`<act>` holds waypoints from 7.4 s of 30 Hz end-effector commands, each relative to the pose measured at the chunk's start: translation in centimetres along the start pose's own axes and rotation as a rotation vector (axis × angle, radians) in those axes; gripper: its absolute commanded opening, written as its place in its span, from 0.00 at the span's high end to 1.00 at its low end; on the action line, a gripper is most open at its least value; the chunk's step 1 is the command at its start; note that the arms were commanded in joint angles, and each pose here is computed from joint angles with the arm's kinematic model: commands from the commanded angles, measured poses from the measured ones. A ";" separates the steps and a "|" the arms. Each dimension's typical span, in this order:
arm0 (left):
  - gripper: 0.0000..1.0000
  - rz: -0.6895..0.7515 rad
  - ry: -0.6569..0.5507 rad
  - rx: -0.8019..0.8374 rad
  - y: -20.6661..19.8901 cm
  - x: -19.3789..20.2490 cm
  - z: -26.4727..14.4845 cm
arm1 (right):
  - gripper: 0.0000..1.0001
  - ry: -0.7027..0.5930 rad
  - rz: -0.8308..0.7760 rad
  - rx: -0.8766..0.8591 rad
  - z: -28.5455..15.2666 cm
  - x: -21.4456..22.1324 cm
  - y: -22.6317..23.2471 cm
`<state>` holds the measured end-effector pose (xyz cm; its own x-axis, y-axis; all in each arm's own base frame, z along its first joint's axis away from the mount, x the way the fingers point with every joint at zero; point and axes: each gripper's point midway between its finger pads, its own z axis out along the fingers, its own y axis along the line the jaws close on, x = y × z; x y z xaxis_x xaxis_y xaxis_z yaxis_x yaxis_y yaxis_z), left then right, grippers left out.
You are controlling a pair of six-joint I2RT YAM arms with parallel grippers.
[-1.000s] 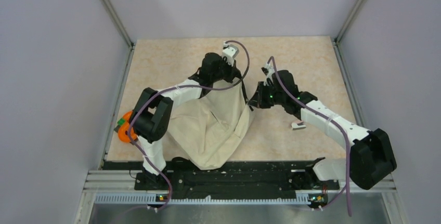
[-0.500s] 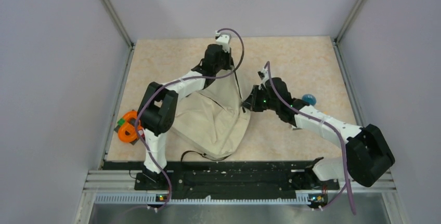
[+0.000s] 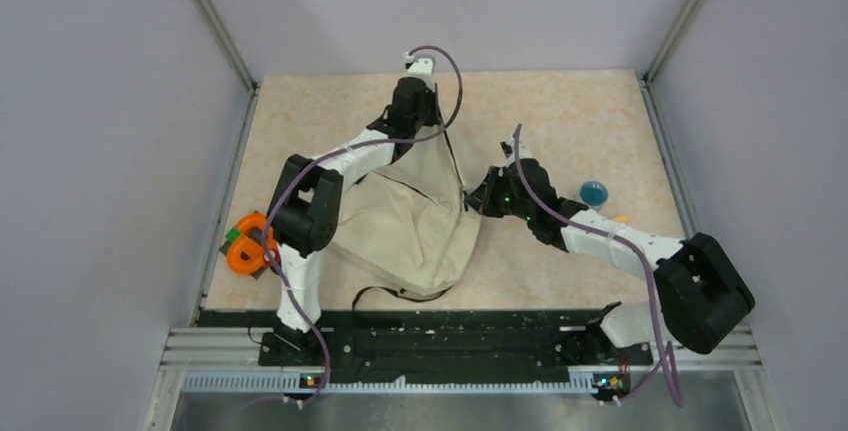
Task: Pack the student bag
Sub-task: Zip the student bag at the center of the board, then unzip the student bag at the center of the board.
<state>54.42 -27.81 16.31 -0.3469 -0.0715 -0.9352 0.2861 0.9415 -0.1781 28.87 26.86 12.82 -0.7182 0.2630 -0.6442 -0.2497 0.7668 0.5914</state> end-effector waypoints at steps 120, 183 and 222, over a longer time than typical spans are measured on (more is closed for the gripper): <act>1.00 0.152 0.228 0.513 -10.5 12.6 -8.0 | 1.00 -0.103 -0.402 0.358 11.8 -15.2 -5.8; 0.16 -0.080 0.199 -0.228 10.9 3.5 -23.1 | 0.57 0.143 0.052 -0.149 0.2 3.6 -1.3; 0.33 -0.100 0.263 -0.306 14.6 5.6 -20.8 | 1.00 0.118 -0.182 0.147 5.2 -1.9 -7.1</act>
<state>36.71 -7.78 14.06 -0.6154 -0.1147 -0.7798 -0.0165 0.9910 -0.1328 31.75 24.78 5.39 -0.8166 0.0631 -0.5737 -0.2677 0.8393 0.4733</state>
